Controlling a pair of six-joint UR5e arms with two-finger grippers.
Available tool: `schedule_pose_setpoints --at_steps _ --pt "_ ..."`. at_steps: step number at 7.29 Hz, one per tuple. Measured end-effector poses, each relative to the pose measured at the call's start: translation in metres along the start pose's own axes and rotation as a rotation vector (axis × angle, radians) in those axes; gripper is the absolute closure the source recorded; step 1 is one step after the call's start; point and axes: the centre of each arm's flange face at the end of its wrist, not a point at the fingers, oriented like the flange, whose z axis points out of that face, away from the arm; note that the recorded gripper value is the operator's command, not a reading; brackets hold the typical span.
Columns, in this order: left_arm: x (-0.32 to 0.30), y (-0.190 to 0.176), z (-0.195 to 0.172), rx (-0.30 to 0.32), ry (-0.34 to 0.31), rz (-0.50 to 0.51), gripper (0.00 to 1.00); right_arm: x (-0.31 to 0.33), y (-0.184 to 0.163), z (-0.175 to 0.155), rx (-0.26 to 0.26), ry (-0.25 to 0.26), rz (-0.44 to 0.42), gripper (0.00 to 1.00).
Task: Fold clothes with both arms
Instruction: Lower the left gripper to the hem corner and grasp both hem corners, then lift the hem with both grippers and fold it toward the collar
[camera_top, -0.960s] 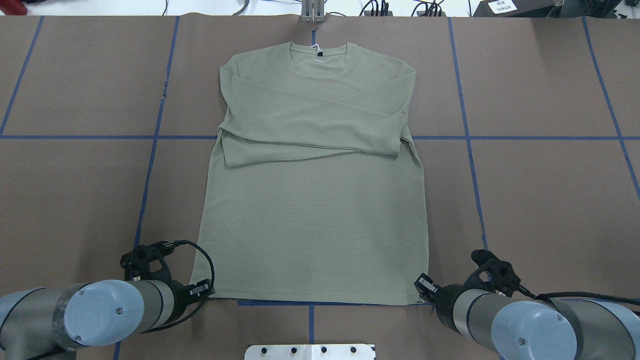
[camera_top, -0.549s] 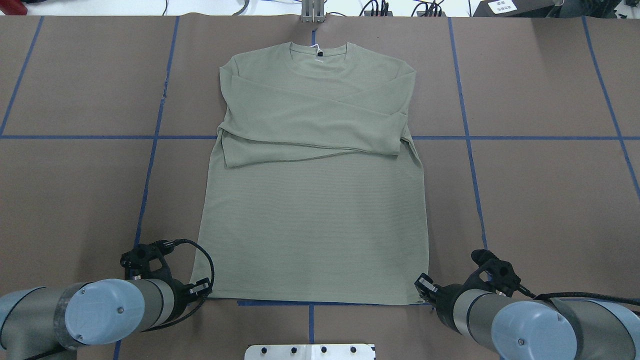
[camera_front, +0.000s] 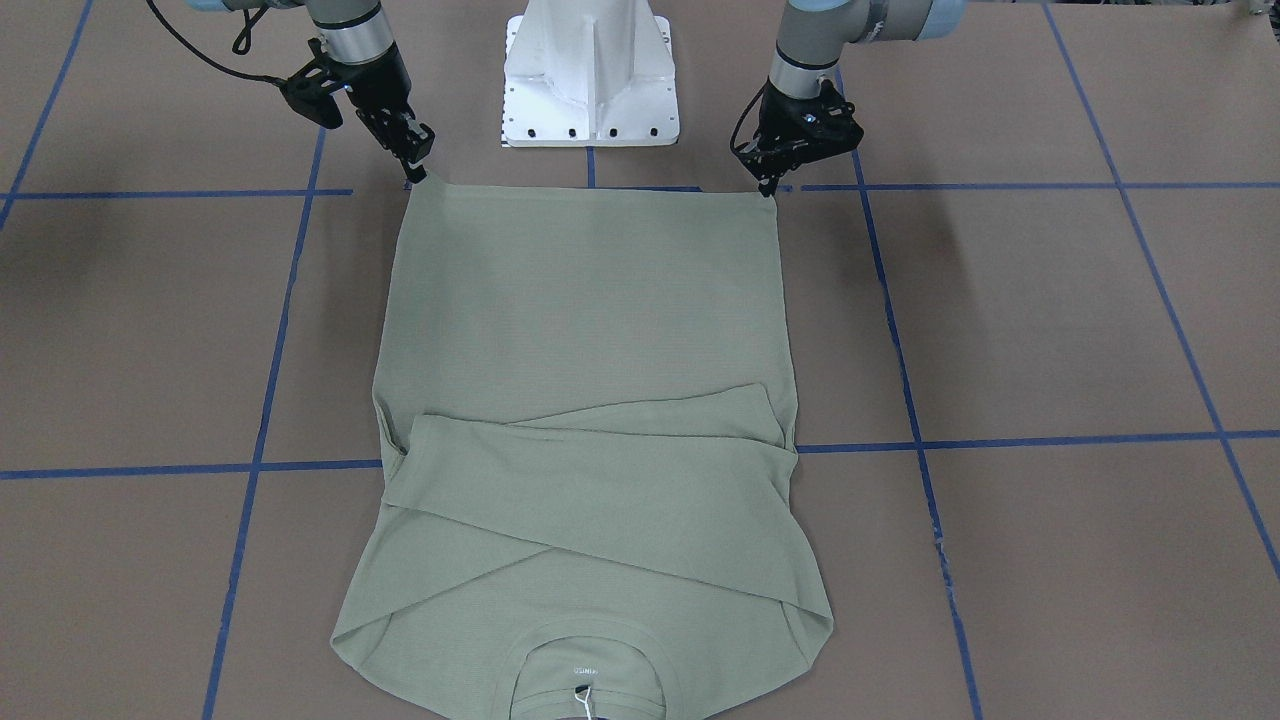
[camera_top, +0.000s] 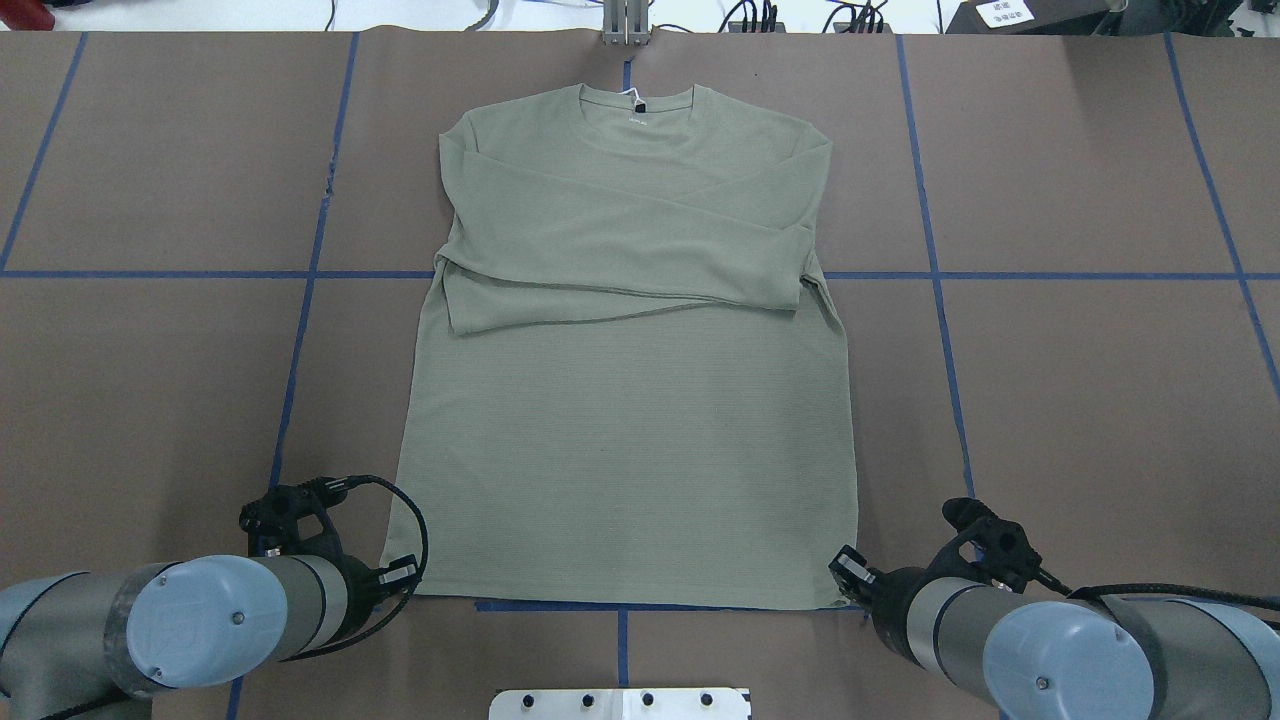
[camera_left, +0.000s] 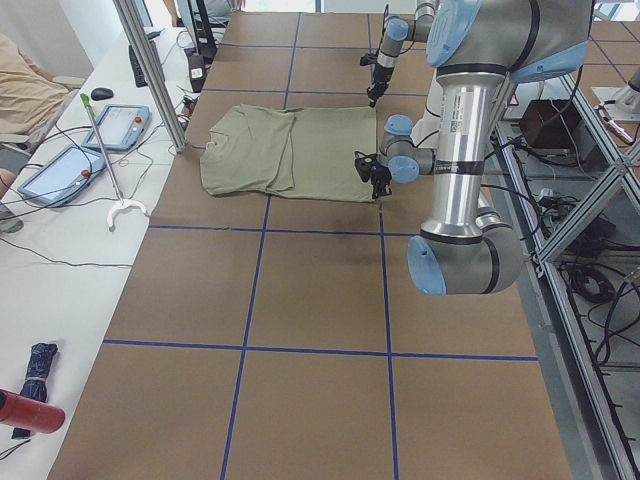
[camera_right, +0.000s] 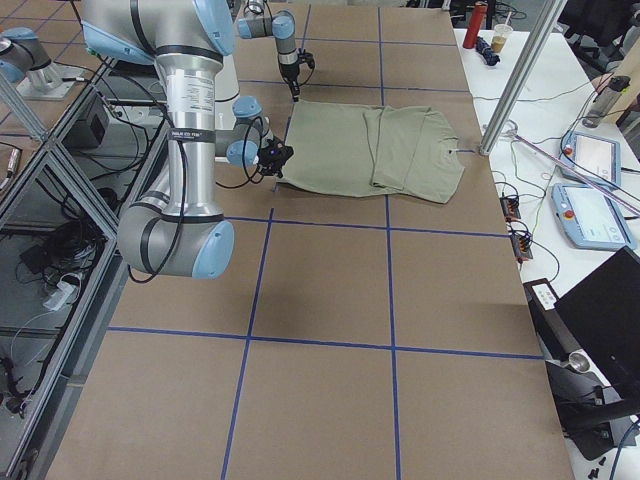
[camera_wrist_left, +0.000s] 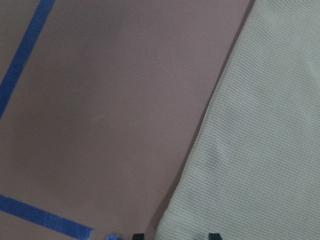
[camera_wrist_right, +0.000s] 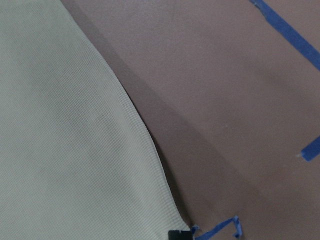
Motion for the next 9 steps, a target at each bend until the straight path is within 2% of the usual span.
schedule_pose_setpoints --at_steps 2,3,6,7,8,9 --pt "0.011 0.002 -0.043 -0.015 0.055 -0.010 1.00 0.001 -0.004 -0.009 -0.003 -0.005 0.001 1.00" --pt "0.016 0.010 -0.067 -0.037 0.086 -0.028 1.00 0.006 -0.007 -0.024 -0.016 -0.007 -0.002 1.00" --pt "0.020 0.040 -0.110 -0.117 0.145 -0.088 1.00 0.023 -0.005 -0.090 -0.122 0.003 -0.016 1.00" --pt "0.023 0.039 -0.132 -0.136 0.182 -0.108 1.00 0.017 -0.010 -0.107 -0.136 -0.017 -0.004 1.00" --pt "0.026 0.034 -0.149 -0.140 0.216 -0.120 1.00 0.005 -0.027 -0.119 -0.115 -0.056 0.018 1.00" --pt "0.036 0.019 -0.159 -0.114 0.253 -0.114 1.00 -0.012 -0.052 -0.123 -0.064 -0.100 0.018 1.00"
